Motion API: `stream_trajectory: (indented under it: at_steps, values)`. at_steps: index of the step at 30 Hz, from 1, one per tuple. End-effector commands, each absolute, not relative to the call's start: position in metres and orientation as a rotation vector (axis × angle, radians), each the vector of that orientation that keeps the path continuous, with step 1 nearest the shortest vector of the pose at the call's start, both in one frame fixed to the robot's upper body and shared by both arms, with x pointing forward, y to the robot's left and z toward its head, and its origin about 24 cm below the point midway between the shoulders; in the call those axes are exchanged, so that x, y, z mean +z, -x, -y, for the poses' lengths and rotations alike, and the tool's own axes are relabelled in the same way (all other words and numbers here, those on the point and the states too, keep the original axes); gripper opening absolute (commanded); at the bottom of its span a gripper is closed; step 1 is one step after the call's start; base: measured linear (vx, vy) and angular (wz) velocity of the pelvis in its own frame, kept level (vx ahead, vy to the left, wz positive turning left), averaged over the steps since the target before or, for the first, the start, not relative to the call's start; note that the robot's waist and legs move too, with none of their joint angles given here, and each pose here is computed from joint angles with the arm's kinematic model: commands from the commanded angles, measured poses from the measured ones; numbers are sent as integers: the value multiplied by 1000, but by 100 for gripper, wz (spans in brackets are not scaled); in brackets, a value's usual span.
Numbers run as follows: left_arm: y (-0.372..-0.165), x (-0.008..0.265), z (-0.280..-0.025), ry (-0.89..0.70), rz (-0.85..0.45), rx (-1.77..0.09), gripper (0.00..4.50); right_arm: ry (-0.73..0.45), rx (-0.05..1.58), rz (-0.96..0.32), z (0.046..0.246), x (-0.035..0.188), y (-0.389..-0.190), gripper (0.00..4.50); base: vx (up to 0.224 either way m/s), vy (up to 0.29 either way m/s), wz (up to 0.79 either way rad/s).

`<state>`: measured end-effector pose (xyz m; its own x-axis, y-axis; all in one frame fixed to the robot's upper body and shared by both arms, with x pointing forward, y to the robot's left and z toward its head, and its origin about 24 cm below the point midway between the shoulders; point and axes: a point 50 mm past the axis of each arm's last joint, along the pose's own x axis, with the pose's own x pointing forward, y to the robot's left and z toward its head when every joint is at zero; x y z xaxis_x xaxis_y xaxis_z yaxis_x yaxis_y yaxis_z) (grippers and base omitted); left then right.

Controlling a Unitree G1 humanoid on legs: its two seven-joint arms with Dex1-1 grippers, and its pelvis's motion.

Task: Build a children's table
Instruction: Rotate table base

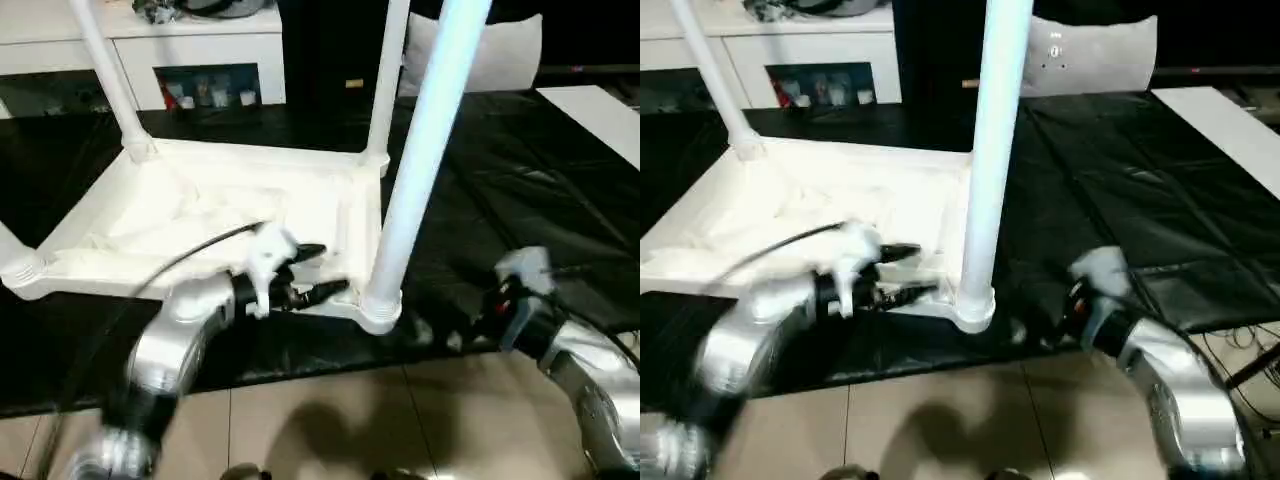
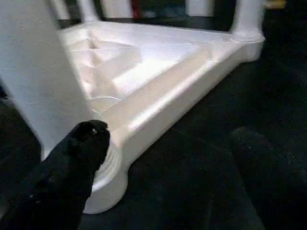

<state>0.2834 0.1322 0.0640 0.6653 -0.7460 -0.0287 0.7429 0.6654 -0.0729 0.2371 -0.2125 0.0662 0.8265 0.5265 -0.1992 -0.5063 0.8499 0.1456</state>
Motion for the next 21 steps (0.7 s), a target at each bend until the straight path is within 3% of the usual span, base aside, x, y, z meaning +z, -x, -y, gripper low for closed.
stream_trajectory:
  at_steps: [1,3,7,9,12,15,17,21]
  values:
    - [-282,72,-141,83,-12,-716,346,-87,504,-206,213,72,-232,450,0,0,0]
    - [-273,68,-146,87,-1,-599,346,-58,457,-126,212,76,-227,450,0,0,0]
    - [-255,61,-148,-17,-32,-381,346,-149,283,-154,206,69,-218,450,0,0,0]
    - [-253,61,-149,-56,-32,-323,346,-137,233,-151,204,68,-219,450,-9,-36,48]
    - [-252,60,-148,-40,-43,-272,346,-108,230,-146,196,67,-220,450,16,-93,46]
    - [-249,64,-149,-27,-36,-247,346,-44,274,-52,181,71,-220,450,4,-179,20]
    - [-248,67,-150,-13,-23,-241,346,-76,288,-274,176,55,-216,450,7,-146,-2]
    - [-243,69,-149,-38,-25,-244,346,-149,229,-223,175,56,-212,450,14,-85,8]
